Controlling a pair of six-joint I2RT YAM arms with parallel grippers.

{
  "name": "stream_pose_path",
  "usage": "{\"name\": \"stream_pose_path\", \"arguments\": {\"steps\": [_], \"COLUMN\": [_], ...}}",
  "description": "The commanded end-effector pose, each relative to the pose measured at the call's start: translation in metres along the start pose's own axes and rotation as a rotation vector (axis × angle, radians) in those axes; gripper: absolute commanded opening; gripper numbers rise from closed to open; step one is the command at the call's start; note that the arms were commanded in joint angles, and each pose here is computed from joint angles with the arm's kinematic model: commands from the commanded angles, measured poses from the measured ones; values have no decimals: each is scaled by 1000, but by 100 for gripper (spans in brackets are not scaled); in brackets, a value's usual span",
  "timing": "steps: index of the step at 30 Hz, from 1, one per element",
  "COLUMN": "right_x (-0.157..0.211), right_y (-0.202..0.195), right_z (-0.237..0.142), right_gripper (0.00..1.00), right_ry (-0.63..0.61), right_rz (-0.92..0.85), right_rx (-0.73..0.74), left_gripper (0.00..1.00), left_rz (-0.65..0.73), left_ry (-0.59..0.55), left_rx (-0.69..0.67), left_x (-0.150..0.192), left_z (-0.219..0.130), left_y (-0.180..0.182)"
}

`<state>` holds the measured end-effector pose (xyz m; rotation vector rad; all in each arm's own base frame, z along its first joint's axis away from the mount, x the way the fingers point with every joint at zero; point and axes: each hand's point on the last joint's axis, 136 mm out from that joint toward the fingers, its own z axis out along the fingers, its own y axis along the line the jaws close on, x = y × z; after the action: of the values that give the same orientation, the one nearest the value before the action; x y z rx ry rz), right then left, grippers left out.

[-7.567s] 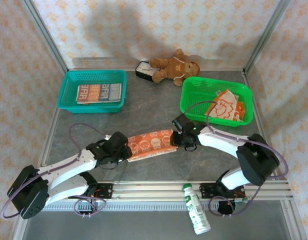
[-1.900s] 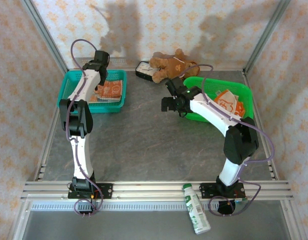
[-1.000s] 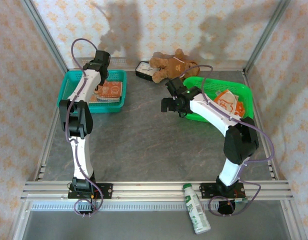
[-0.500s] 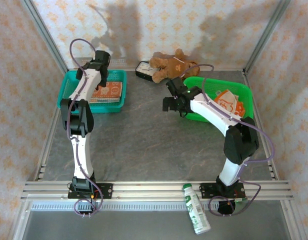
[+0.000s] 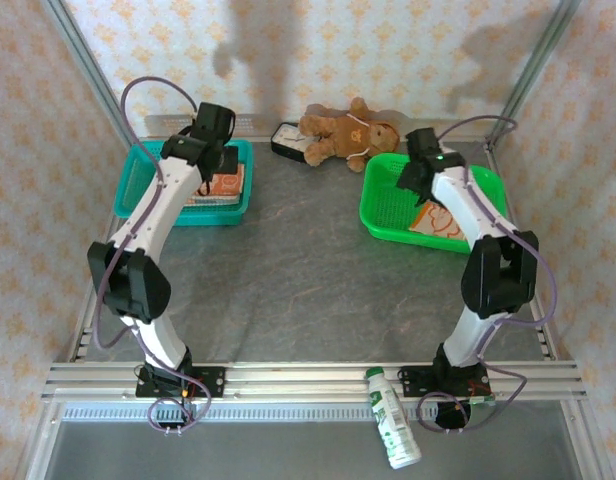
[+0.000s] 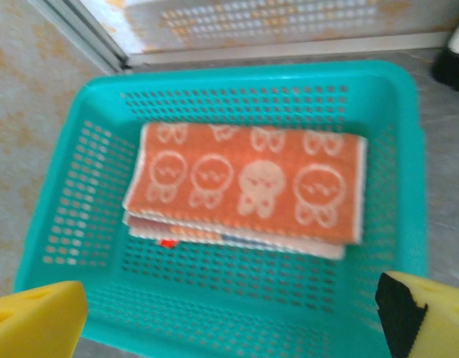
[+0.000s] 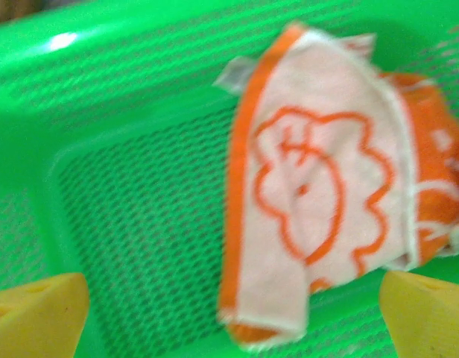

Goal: Fold and stack the towels

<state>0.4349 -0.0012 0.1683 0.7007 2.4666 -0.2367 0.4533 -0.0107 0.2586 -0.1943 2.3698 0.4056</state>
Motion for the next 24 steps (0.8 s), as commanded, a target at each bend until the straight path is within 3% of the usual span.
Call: {"name": "stream_pose_path", "arguments": {"steps": [1, 10, 19, 24], "right_x": [-14, 7, 42, 50], "right_y": [-19, -39, -49, -48], "right_z": [31, 99, 146, 154], "right_gripper": [100, 90, 85, 42], "right_ry": [19, 197, 324, 342], "right_rz": [78, 276, 383, 367], "right_rx": [81, 153, 189, 185], "left_gripper": [100, 100, 100, 100], "left_rz": [-123, -228, -240, -241], "left_ry": [26, 45, 50, 44], "left_rx": [112, 246, 232, 231], "left_x": [19, 61, 78, 79], "left_z": [-13, -50, -67, -74], "left_y": [-11, -14, 0, 5]}}
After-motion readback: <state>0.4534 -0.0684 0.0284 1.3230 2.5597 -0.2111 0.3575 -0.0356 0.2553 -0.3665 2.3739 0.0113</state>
